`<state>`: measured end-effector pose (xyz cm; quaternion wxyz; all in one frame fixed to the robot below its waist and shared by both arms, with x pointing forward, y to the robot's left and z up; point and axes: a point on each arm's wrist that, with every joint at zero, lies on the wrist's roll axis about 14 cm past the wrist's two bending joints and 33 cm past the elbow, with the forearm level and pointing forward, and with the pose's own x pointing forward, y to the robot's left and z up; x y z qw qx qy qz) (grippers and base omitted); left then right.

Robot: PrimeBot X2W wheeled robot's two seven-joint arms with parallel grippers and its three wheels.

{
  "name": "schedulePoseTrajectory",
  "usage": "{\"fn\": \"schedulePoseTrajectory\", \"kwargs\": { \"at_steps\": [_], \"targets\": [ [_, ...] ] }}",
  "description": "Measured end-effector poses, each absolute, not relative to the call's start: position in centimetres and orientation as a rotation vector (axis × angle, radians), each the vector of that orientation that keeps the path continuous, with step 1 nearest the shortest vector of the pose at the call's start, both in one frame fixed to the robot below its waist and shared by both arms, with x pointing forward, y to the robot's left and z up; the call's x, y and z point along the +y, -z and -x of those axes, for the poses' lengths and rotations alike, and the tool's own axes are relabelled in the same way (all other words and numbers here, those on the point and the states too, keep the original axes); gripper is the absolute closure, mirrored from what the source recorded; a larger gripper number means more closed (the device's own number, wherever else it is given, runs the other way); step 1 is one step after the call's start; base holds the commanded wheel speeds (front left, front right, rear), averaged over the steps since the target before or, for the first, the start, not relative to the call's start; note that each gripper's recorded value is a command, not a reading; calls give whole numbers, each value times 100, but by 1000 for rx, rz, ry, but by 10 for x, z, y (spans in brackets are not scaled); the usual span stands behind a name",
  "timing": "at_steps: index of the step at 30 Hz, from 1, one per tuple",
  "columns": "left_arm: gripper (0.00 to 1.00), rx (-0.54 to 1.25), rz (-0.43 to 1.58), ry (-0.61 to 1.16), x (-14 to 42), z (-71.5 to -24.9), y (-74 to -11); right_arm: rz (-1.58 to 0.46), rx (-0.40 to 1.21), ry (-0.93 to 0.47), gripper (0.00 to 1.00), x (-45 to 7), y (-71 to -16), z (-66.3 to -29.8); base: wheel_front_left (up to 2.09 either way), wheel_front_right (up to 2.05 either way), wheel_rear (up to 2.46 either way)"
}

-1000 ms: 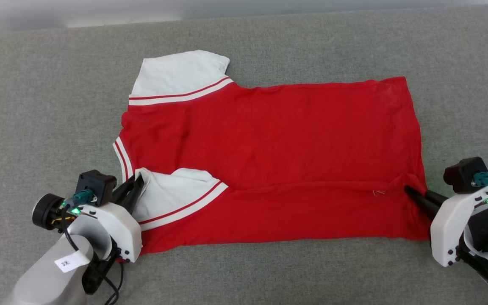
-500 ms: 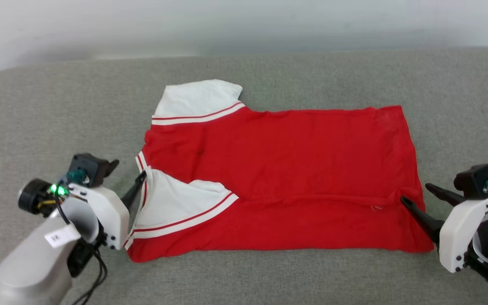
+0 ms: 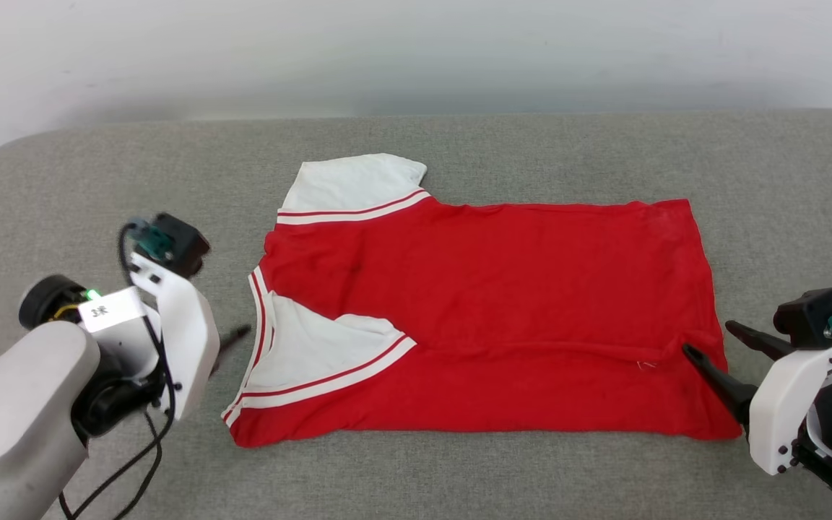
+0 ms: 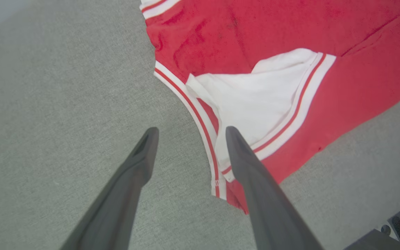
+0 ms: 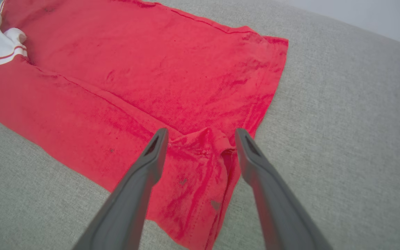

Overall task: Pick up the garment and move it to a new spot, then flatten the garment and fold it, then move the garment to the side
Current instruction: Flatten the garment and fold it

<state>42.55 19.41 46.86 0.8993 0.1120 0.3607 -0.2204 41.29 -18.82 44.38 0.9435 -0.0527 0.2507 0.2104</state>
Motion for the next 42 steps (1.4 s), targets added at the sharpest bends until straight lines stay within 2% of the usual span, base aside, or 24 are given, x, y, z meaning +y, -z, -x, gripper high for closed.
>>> {"fn": "schedulePoseTrajectory", "kwargs": {
  "at_steps": [4, 12, 21, 23, 32, 37, 42],
  "targets": [
    [0, 921, -244, 489, 194, -406, -451, 110, 536, -429, 0, -188, -440, -409, 0, 0, 0],
    [0, 1154, -250, 545, 186, -376, -406, 102, 594, -419, 0, -191, -430, -401, 0, 0, 0],
    [0, 1291, -201, 517, 192, -364, -368, 99, 621, -406, 0, -195, -424, -402, 0, 0, 0],
    [100, 1288, -193, 520, 192, -363, -366, 97, 619, -405, 0, -196, -427, -403, 0, 0, 0],
    [100, 1199, -239, 548, 189, -362, -381, 208, 656, -399, 0, -219, -466, -415, 0, 0, 0],
    [100, 1136, -260, 570, 186, -365, -396, 276, 809, -398, 0, -232, -473, -409, 0, 0, 0],
    [100, 1107, -267, 588, 183, -369, -401, 313, 992, -404, 0, -237, -450, -395, 0, 0, 0]
  ]
}}
